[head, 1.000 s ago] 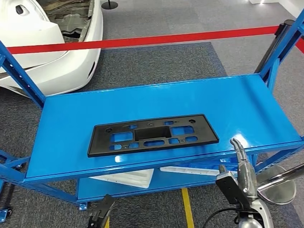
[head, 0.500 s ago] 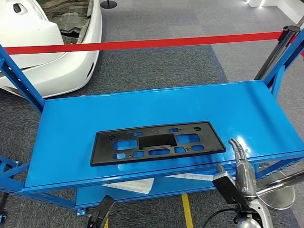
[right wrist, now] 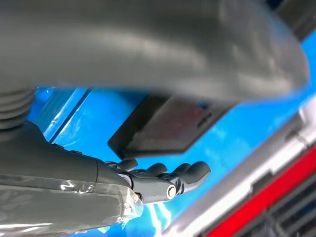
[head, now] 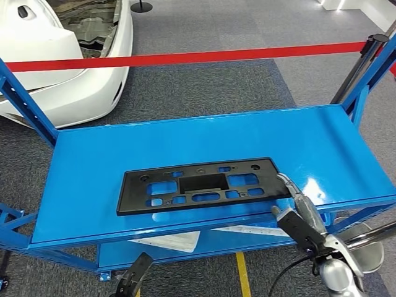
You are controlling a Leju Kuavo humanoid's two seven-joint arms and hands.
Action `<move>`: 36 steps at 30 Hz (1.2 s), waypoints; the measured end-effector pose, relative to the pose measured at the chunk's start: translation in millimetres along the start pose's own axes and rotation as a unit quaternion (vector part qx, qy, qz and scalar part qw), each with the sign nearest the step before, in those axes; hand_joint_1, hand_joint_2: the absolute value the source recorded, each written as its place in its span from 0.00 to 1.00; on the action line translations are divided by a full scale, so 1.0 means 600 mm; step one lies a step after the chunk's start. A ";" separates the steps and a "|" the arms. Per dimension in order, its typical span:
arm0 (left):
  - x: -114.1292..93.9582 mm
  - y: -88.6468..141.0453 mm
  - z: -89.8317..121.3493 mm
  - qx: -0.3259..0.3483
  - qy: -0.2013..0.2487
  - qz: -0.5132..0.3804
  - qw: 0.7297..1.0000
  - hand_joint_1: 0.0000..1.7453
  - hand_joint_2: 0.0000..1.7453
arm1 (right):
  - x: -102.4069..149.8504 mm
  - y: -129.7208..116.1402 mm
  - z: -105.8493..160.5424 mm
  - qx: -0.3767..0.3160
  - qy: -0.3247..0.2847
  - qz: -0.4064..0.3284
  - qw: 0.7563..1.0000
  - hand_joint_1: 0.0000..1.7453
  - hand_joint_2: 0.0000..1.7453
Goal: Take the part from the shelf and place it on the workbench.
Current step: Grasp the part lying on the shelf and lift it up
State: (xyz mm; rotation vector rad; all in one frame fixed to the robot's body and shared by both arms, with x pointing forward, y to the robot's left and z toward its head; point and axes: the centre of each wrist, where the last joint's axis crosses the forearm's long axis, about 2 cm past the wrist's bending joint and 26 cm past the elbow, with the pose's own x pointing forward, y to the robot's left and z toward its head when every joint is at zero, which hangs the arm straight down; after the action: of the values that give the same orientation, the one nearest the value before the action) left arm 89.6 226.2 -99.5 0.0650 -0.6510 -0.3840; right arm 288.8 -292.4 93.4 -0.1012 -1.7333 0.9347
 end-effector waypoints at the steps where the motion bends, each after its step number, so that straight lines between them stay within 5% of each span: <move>1: 0.001 0.000 0.000 -0.001 -0.001 -0.002 1.000 0.00 0.00 | -0.006 -0.008 -0.002 0.011 0.002 -0.001 1.000 0.00 1.00; 14: 0.004 -0.001 -0.002 -0.004 -0.001 -0.011 1.000 0.00 0.00 | -0.025 -0.072 -0.052 0.050 0.030 0.106 0.993 0.00 1.00; 36: 0.006 -0.002 -0.002 -0.006 -0.001 -0.017 1.000 0.00 0.00 | -0.008 -0.093 -0.098 0.076 0.008 0.171 0.982 0.00 1.00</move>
State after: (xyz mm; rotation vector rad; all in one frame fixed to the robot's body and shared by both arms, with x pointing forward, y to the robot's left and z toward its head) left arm 92.5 223.8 -98.6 0.0635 -0.6496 -0.4209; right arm 361.1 -302.0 129.2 -0.3129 -1.6521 1.3090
